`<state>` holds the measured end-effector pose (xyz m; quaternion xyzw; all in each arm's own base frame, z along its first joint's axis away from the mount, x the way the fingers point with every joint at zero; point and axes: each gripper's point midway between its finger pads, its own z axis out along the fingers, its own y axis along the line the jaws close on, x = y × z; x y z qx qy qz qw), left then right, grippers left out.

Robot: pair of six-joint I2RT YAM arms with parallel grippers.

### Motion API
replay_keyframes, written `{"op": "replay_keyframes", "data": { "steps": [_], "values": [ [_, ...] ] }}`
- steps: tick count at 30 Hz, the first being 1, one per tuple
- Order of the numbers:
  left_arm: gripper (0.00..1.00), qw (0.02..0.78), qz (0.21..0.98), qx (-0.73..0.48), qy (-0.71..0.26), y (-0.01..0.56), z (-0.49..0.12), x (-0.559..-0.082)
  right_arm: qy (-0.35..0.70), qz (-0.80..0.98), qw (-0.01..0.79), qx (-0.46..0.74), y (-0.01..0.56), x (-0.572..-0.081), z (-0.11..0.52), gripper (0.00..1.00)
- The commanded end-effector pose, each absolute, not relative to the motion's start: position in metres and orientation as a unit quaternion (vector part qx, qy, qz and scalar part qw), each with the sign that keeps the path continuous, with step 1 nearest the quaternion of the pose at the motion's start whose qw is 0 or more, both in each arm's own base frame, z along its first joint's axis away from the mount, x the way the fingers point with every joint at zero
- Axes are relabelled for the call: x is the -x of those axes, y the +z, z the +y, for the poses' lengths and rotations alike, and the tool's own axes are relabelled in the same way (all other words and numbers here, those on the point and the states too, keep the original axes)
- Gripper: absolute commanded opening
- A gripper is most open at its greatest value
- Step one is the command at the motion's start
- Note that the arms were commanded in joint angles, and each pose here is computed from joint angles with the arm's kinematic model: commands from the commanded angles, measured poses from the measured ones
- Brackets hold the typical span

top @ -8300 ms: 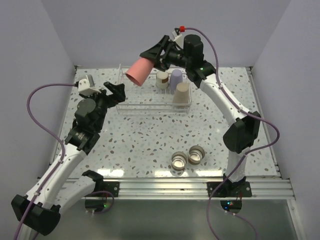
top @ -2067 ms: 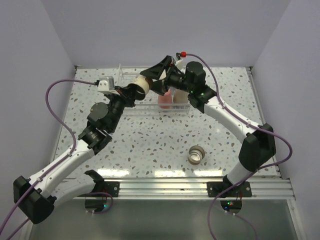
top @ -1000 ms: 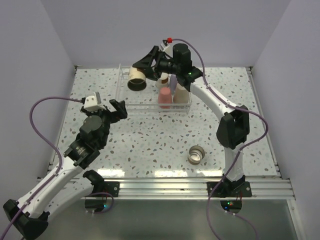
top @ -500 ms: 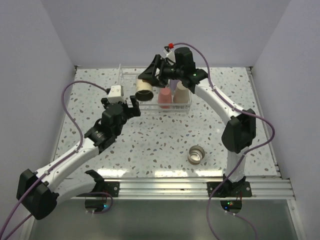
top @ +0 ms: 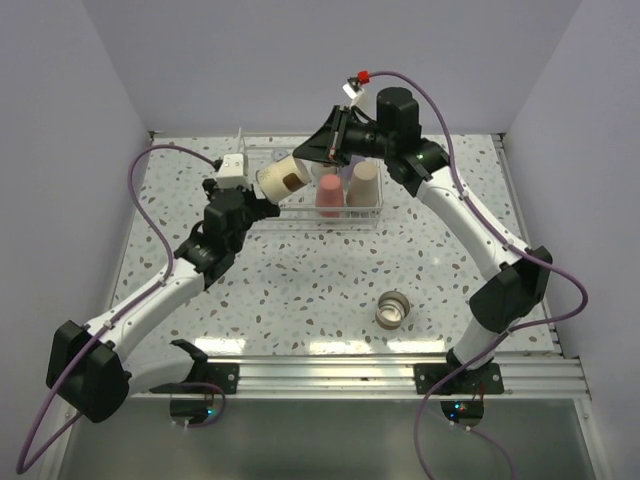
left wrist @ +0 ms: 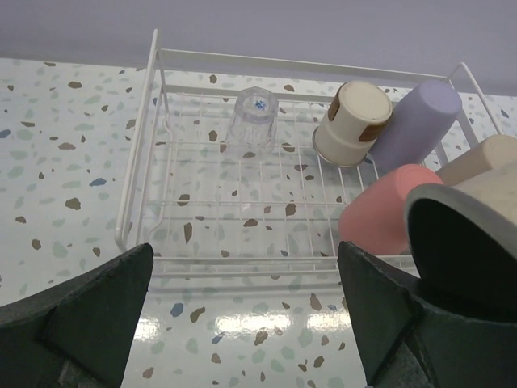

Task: Load the cups into the dish rack

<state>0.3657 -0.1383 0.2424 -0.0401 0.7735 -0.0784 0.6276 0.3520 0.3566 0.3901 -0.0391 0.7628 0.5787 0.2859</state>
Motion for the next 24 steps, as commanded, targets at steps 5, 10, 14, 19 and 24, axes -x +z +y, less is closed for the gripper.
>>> {"op": "replay_keyframes", "data": {
  "steps": [5,10,14,19,24],
  "values": [
    [1.0,0.659,0.742,0.04,-0.112,0.275,-0.147,-0.375,0.588,0.761,0.267,0.065,0.389,-0.336,0.36,0.08],
    [0.88,0.661,0.736,0.024,-0.141,0.276,-0.159,-0.373,0.597,0.758,0.257,0.06,0.385,-0.34,0.366,0.09],
    [0.62,0.666,0.727,0.004,-0.17,0.282,-0.17,-0.37,0.591,0.763,0.252,0.061,0.379,-0.339,0.368,0.1],
    [0.19,0.674,0.712,-0.02,-0.195,0.291,-0.181,-0.368,0.587,0.766,0.254,0.058,0.373,-0.343,0.371,0.11],
    [0.0,0.676,0.706,-0.046,-0.205,0.294,-0.187,-0.364,0.583,0.766,0.263,0.059,0.376,-0.354,0.376,0.14]
  ]
}}
